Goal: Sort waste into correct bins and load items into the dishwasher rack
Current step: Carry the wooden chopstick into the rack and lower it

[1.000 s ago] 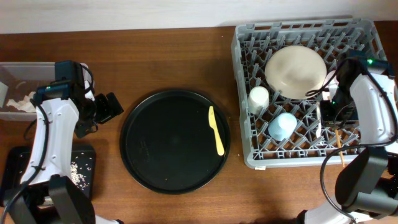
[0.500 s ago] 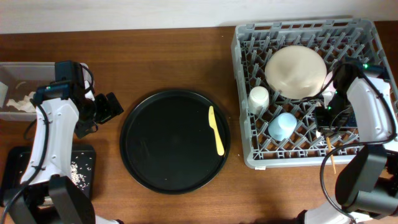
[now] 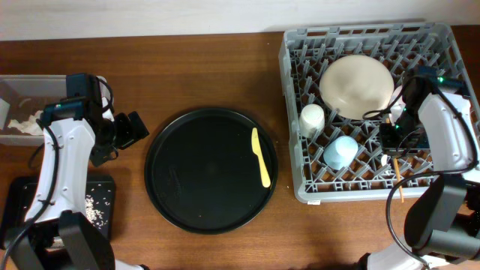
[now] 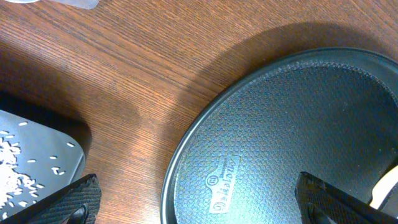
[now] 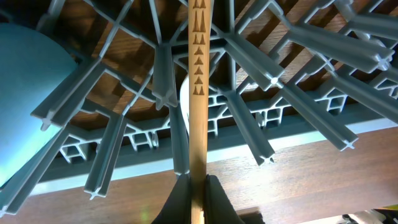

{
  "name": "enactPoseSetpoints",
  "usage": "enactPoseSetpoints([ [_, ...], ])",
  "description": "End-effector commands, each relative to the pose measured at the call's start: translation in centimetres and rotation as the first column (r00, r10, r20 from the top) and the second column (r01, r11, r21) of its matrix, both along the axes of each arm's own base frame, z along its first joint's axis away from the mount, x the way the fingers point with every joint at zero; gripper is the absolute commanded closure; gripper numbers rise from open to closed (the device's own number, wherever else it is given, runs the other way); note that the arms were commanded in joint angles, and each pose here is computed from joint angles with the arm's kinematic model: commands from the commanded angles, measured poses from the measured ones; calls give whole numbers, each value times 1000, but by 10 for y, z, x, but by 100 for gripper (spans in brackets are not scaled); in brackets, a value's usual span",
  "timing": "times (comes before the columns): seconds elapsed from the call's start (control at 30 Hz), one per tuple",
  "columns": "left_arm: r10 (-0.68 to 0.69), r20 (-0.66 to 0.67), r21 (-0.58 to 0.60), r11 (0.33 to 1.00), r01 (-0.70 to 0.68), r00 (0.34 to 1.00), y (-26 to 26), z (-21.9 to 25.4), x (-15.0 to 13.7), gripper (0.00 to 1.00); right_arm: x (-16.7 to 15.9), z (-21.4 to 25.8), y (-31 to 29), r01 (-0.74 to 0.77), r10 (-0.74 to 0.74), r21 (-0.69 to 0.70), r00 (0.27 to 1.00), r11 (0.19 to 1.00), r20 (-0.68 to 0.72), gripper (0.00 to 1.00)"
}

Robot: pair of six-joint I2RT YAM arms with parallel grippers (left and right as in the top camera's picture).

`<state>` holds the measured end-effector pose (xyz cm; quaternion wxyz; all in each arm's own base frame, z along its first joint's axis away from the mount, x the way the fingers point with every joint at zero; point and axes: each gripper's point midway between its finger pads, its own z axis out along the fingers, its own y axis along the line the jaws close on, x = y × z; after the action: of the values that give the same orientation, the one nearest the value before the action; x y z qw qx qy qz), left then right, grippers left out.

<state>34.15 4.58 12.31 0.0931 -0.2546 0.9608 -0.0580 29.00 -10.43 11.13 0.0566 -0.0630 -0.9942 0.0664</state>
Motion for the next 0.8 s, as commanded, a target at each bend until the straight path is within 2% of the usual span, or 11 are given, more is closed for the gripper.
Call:
enactPoseSetpoints([
  [0.0, 2, 15, -5, 1000, -2, 1000, -1, 5, 2, 1, 1, -3, -4, 2, -2, -13, 1000, 1000, -1, 96],
  [0.27, 2, 15, -5, 1000, -2, 1000, -1, 5, 2, 1, -16, -2, 7, 14, -12, 36, 997, 999, -70, 96],
  [0.47, 2, 15, -5, 1000, -1, 1000, -1, 5, 2, 1, -1, -31, 3, -10, 15, 50, 995, 999, -94, 96],
  [0.77, 1, 15, -5, 1000, -1, 1000, -1, 5, 2, 1, 23, -19, -9, -24, 24, -5, 1000, 1000, -7, 96],
])
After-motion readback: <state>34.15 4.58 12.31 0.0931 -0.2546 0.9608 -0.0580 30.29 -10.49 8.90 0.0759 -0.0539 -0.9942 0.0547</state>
